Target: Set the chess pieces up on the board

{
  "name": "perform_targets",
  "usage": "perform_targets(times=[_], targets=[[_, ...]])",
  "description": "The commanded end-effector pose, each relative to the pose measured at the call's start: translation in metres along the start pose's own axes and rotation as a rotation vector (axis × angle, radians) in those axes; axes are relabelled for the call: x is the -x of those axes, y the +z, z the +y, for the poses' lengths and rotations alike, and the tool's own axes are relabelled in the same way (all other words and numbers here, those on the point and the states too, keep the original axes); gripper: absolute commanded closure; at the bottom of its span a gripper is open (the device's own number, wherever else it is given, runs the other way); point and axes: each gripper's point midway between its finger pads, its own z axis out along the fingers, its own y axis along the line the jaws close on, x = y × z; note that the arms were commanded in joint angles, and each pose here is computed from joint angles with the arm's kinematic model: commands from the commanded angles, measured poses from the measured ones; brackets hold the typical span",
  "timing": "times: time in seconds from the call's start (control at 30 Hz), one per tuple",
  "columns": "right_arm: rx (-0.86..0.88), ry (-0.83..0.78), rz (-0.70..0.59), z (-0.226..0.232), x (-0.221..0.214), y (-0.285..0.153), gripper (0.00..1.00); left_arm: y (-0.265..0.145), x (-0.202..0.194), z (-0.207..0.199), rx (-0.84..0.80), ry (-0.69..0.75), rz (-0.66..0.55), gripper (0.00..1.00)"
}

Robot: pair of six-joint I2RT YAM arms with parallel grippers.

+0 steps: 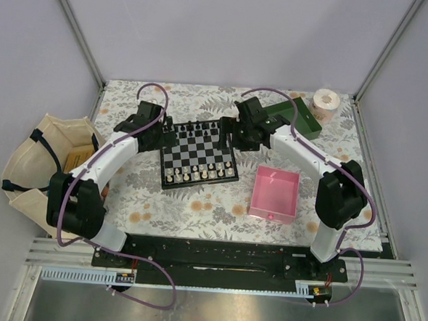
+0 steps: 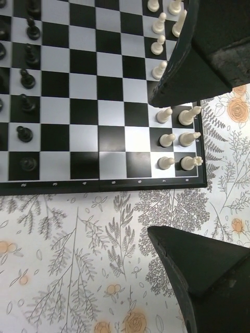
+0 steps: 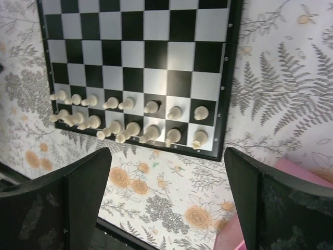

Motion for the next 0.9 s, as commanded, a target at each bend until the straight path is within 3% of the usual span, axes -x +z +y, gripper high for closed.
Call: perform_targets(times=[0.0,0.2,0.53,0.87], targets=[[-0.04,0.034,-0.098,-0.018,0.025,-0.021,0.01,-0.015,0.037,0.009,0.001,-0.079,-0.143,0.01],[-0.088,0.035,-0.144,-0.042,0.034,-0.029,0.01,-0.017,0.057,0.02,-0.026,-0.149,-0.177,0.01],[-0.302,0.024,-0.451,-0.093,0.085,-0.081,0.01,-0.026,0.065,0.025,-0.01,-0.15,-0.225,0.01],[-0.603,0.067,-0.657,-0.159,0.094,-0.137,0.0,-0.026,0.063,0.03,0.0,-0.16,-0.23,0.01]])
